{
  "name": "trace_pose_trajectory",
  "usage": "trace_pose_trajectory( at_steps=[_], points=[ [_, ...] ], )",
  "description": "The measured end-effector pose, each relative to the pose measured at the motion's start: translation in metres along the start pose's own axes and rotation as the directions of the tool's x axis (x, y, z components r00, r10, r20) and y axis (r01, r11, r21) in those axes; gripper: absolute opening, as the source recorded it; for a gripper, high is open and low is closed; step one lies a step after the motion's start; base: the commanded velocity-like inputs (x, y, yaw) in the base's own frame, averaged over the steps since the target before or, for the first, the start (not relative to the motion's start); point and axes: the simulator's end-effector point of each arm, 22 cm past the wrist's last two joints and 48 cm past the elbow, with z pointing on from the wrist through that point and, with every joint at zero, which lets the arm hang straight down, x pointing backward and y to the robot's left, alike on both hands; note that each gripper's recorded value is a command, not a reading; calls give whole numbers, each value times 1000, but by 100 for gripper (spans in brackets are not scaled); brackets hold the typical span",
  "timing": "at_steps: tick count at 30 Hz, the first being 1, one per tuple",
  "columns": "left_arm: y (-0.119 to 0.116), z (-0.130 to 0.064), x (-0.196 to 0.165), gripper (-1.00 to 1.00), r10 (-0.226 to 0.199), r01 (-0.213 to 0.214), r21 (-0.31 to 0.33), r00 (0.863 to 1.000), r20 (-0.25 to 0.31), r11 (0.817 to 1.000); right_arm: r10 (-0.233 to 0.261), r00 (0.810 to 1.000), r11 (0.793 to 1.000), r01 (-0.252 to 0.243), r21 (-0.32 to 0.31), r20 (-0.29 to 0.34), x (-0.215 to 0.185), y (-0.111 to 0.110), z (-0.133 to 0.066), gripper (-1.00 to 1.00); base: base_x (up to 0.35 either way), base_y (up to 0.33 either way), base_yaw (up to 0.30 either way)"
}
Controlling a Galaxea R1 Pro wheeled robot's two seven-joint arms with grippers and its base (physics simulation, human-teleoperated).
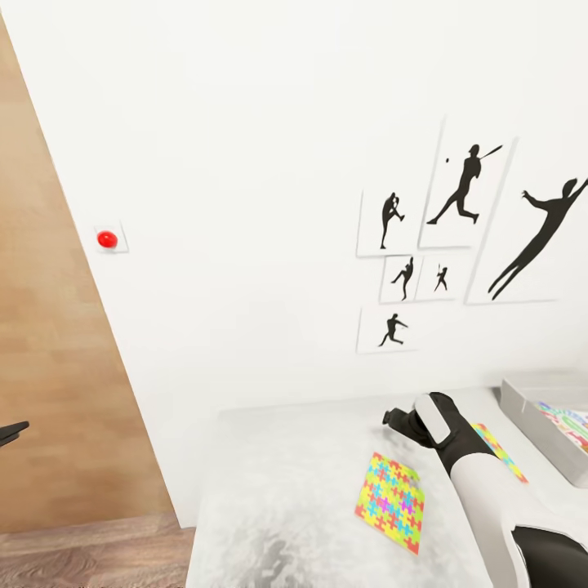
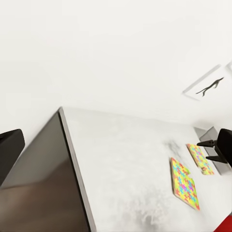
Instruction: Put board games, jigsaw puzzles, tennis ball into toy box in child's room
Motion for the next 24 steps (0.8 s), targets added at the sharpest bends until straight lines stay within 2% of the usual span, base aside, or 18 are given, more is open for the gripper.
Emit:
trace_pose_trajectory(
  at_steps=[14,24],
  points=[
    [7,5,6,100,-13,13,-11,1000,-17,1000,6,1000,1000,-6,15,3,-3,-7,9,100,0,0,0],
    [12,9,10,100,-22,21,-19,999,-28,1000,22,999,999,-23,26,34,-10,-11,15,100,0,0,0]
  ],
)
